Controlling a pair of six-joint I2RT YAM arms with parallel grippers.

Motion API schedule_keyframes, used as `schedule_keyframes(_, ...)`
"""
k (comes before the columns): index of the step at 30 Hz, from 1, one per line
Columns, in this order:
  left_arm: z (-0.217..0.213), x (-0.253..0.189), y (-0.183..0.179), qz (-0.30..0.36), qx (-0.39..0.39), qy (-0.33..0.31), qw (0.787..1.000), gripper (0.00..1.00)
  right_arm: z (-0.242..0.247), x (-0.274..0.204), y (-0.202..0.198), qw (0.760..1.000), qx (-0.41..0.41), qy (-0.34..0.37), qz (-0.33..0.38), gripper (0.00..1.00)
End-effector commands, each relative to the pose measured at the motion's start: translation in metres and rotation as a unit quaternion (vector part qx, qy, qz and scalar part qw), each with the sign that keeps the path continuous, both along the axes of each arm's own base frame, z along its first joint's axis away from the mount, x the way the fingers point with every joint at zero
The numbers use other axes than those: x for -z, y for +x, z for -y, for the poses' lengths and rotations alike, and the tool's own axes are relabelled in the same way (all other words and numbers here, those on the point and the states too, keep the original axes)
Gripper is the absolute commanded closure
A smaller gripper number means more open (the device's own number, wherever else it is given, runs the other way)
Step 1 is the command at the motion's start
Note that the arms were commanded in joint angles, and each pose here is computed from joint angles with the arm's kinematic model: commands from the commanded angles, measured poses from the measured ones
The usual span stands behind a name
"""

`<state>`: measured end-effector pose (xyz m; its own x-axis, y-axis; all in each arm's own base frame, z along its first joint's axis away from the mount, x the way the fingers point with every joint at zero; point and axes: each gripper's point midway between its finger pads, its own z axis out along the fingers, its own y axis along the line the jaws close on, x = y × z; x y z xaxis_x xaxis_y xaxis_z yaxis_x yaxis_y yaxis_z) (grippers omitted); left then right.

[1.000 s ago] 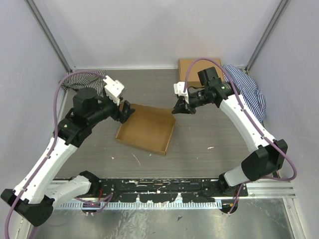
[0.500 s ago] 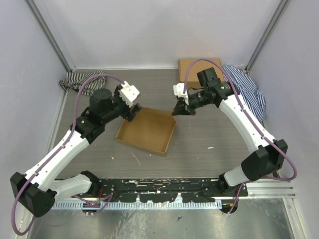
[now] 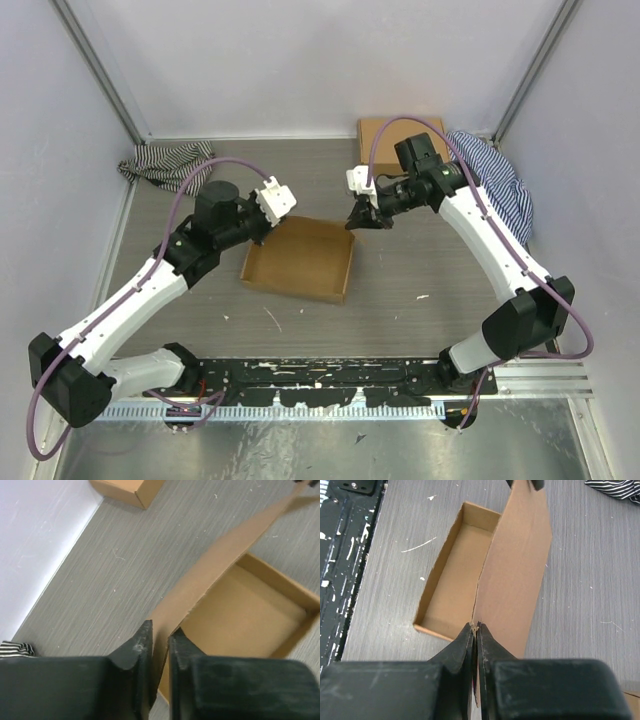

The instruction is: Fold the paper box

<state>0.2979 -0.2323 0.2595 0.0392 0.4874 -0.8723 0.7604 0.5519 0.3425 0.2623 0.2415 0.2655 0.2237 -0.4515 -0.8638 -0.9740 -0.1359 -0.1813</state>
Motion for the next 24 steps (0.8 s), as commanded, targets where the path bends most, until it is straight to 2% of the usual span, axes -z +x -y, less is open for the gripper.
schedule_keyframes(1,0.001,-0.004,-0.008,0.005,0.018,-0.002,1.0,0.94,-0.007,-0.018,0.0,1.0,-0.005,0.018,0.006,0.88)
schedule_keyframes(2,0.0,-0.006,-0.009,0.006,0.016,0.0,1.0,1.0,-0.007,-0.019,0.003,1.0,0.001,0.019,0.006,0.83)
schedule_keyframes(5,-0.005,-0.013,-0.012,0.008,0.013,0.004,1.0,1.0,-0.008,-0.025,0.014,0.999,0.041,0.024,0.001,0.68)
schedule_keyframes(9,-0.009,-0.033,-0.014,0.01,0.003,-0.003,1.0,1.0,-0.005,-0.04,0.028,0.993,0.11,0.041,0.014,0.58)
schedule_keyframes(13,-0.01,-0.057,-0.014,0.016,-0.005,-0.016,1.0,1.0,0.006,-0.051,0.045,0.977,0.201,0.064,0.036,0.46)
schedule_keyframes(19,0.0,-0.079,-0.02,-0.006,0.031,-0.012,0.999,1.0,0.028,-0.033,0.065,0.948,0.31,0.053,0.037,0.44)
schedule_keyframes(24,0.005,-0.066,-0.021,-0.048,0.045,0.02,0.998,1.0,0.031,-0.017,0.081,0.927,0.367,0.07,0.002,0.46)
